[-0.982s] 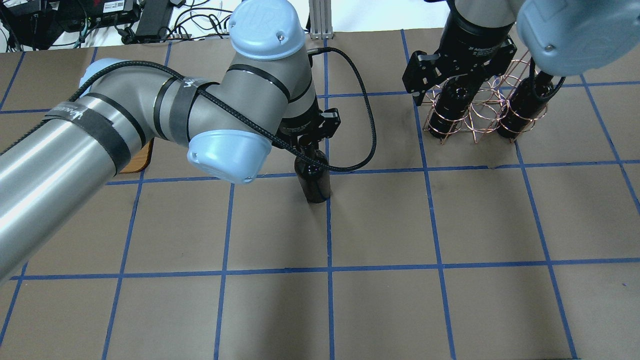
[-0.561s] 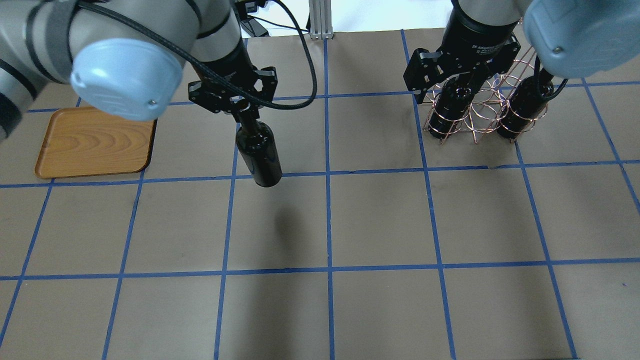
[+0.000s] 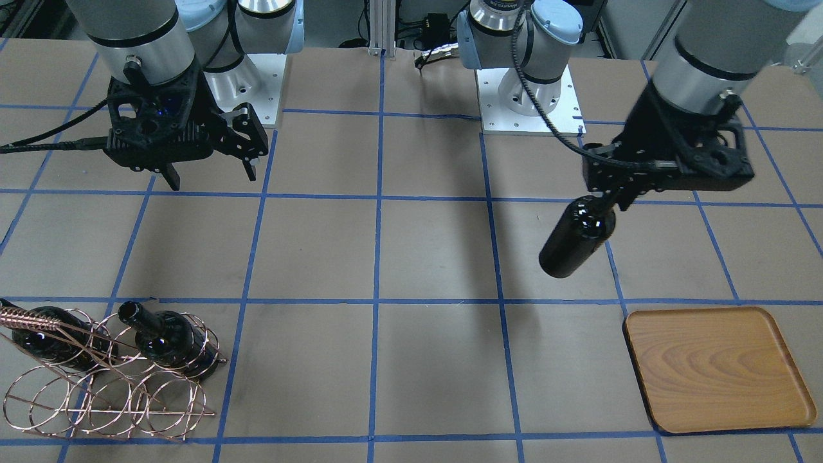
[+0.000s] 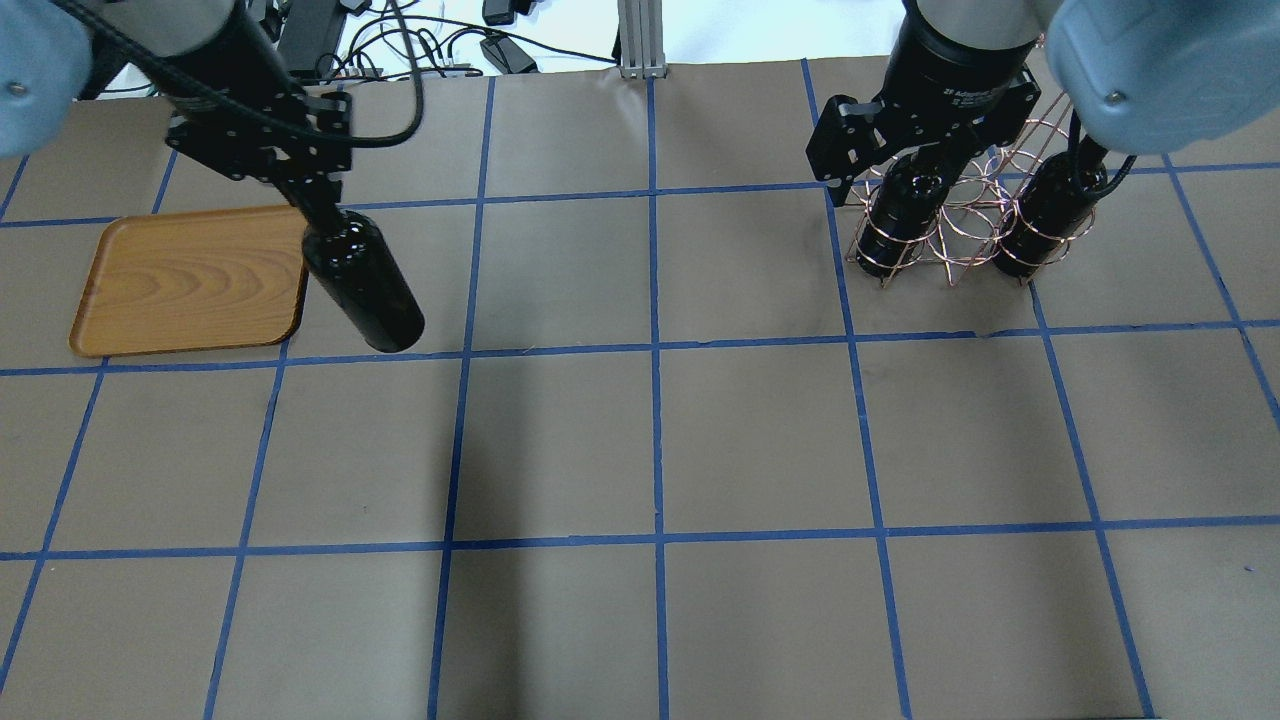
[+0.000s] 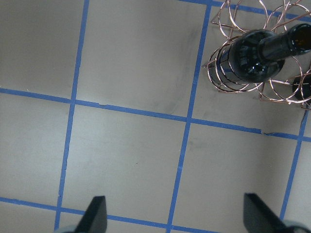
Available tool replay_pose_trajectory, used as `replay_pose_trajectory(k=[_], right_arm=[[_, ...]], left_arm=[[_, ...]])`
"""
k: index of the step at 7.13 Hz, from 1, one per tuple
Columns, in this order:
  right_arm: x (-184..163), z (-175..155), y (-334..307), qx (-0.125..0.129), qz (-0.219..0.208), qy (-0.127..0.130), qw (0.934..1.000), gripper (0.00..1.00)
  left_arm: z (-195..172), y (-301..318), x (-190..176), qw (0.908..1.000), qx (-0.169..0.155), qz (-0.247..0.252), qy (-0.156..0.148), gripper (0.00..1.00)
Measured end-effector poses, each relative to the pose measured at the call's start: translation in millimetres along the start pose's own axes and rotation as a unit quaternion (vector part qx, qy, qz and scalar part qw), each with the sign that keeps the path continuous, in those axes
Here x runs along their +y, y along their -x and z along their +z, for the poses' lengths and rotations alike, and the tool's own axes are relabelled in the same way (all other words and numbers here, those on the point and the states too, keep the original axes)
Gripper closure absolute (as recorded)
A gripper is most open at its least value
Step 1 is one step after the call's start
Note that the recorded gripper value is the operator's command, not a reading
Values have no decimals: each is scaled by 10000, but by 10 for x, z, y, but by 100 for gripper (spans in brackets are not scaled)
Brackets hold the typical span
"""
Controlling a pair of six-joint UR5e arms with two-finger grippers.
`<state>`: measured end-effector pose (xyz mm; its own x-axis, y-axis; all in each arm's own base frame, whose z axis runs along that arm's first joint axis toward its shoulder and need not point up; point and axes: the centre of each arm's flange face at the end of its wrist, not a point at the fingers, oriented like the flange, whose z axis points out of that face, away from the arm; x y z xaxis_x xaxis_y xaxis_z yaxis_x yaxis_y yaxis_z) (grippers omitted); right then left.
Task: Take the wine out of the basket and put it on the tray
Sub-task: 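Carry the bottle with the left gripper over the wooden tray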
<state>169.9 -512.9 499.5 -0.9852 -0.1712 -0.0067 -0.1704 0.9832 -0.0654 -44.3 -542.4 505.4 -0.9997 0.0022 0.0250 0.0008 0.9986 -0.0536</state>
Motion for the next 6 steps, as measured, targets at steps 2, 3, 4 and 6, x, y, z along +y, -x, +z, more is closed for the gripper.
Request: replay_pose_trajectory(k=[2, 3, 4, 6], right_arm=[[14, -27, -5, 15, 9, -26, 10000, 0], [21, -32, -7, 19, 11, -20, 10000, 0], [20, -29, -6, 14, 10, -17, 10000, 0], [27, -2, -4, 11, 3, 7, 10000, 0]], left_arm=[[56, 969, -89, 9997, 151, 186, -11, 100], [22, 1229, -132, 9995, 110, 274, -74, 100], [-35, 1383, -192, 9990, -5, 409, -154, 100], [-41, 1652, -306, 9974, -225, 629, -272, 100]])
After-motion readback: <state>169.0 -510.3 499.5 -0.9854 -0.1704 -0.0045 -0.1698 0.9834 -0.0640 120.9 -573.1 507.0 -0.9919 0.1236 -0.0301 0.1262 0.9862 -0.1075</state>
